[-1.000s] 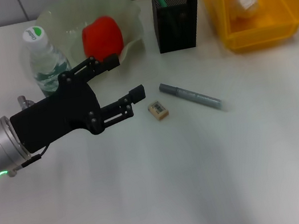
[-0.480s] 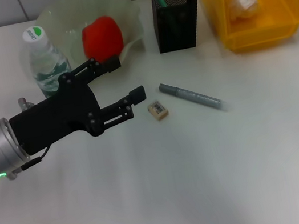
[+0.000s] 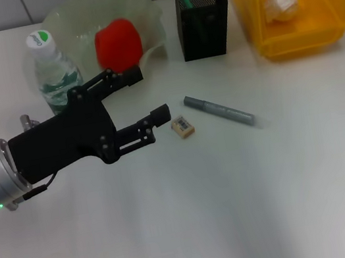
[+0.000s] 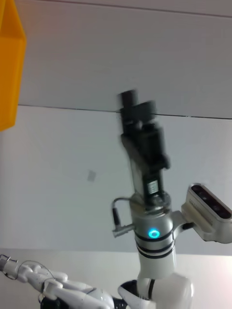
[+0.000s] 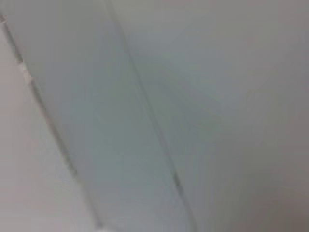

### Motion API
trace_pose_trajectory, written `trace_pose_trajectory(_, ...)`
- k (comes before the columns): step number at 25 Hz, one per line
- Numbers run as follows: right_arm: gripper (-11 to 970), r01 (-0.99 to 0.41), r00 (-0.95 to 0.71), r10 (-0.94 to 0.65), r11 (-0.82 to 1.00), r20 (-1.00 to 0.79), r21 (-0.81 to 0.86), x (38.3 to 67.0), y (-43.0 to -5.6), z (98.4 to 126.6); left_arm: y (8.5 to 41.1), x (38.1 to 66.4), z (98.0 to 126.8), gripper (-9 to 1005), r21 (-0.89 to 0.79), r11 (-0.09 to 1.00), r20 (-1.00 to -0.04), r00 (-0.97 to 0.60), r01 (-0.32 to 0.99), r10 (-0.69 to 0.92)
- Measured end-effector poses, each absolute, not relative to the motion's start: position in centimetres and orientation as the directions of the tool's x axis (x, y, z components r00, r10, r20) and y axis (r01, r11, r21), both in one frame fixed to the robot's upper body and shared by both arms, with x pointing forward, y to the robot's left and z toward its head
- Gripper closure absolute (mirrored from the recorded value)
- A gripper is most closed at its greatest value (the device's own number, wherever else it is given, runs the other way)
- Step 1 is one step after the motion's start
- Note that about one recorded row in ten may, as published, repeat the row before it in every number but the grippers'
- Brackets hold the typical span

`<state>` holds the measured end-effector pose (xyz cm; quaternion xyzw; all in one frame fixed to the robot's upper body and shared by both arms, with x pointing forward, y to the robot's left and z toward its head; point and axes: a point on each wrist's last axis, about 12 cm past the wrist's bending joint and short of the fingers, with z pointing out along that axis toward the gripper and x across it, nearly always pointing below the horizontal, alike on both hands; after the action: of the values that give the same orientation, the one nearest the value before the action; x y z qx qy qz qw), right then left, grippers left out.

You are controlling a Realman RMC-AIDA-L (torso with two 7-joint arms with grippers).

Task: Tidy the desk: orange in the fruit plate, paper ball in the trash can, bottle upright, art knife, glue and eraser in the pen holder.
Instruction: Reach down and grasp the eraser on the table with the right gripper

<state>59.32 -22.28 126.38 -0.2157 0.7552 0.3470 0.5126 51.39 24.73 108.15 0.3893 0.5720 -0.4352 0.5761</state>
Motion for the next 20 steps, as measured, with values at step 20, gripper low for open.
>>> trace_pose_trajectory(20,309,-0.904,-0.412,-0.622,0.373,-0.667,0.21,60.7,-20.5,119.0,25.5,50.9,107.5,199,-0.113,0.304,-0.993,-0.113,0.946,-0.017)
